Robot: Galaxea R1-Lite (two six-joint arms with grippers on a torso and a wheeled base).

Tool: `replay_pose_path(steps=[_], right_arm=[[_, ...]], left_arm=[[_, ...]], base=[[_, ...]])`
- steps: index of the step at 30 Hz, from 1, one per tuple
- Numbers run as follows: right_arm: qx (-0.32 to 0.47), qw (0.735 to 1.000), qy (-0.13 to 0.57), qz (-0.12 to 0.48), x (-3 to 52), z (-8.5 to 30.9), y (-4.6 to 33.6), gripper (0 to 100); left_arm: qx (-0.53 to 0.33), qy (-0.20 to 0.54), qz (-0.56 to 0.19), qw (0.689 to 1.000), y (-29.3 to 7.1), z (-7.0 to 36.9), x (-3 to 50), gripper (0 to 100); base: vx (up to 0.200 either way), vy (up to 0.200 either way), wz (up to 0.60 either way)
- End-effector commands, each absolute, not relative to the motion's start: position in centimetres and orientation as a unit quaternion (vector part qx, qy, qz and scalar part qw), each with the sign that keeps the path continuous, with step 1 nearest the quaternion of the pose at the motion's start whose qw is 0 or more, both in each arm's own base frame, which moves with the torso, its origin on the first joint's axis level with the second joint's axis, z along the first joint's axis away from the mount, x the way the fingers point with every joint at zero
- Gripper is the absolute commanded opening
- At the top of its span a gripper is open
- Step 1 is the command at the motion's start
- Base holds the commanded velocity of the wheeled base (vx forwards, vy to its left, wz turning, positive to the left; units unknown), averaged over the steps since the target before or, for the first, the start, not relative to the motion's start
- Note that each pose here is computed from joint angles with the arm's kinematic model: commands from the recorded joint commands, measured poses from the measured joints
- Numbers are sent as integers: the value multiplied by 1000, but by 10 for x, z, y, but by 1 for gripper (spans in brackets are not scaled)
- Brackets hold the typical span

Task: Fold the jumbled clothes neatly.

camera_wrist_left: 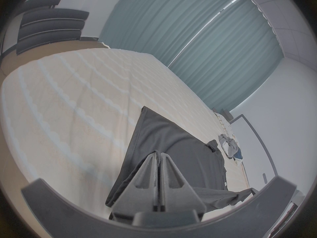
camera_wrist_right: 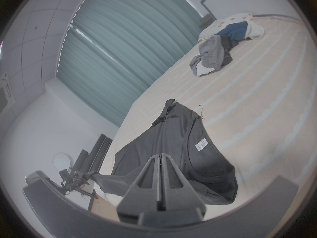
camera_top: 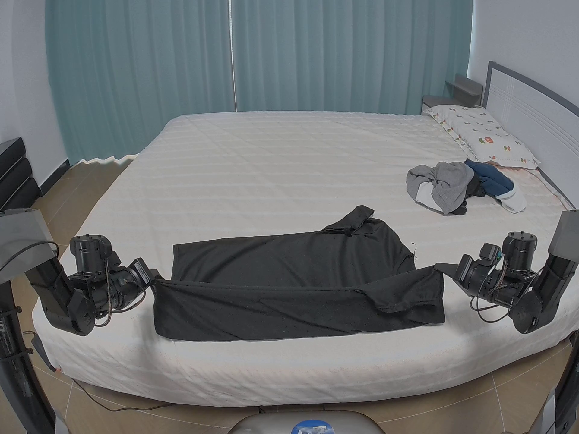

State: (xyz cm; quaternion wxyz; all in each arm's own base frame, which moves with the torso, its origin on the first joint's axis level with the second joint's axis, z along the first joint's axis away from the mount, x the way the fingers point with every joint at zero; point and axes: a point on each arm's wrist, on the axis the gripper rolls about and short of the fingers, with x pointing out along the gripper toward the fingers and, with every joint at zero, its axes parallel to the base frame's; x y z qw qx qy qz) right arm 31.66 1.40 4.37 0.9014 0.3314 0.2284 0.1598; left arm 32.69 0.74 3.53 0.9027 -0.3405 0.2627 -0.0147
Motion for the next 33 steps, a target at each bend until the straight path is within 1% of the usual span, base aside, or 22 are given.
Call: replay_pose_path(steps=[1,5,12,16,22,33], right_arm=[[316,906,215,180,313,65,21,0],[317,905,226,171,302,69,18,0],[310,908,230,160,266,76,11,0],[297,909,248,154,251,70,9,0],[297,912,248,135,240,69,-3,0],[287,909,273,128,228,59,-4,0]], left_arm=[[-334,258,-19,907,7,43,320,0],[-326,262,-19,908,8,42,318,0],[-277,274,-27,921,11,41,303,0],[-252,279,-33,926,10,41,296,0],[-203,298,-45,932,7,36,281,0],[-175,303,-58,935,3,36,273,0]], base=[[0,0,0],[0,0,0],[0,0,0],[0,0,0],[0,0,0],[0,0,0]])
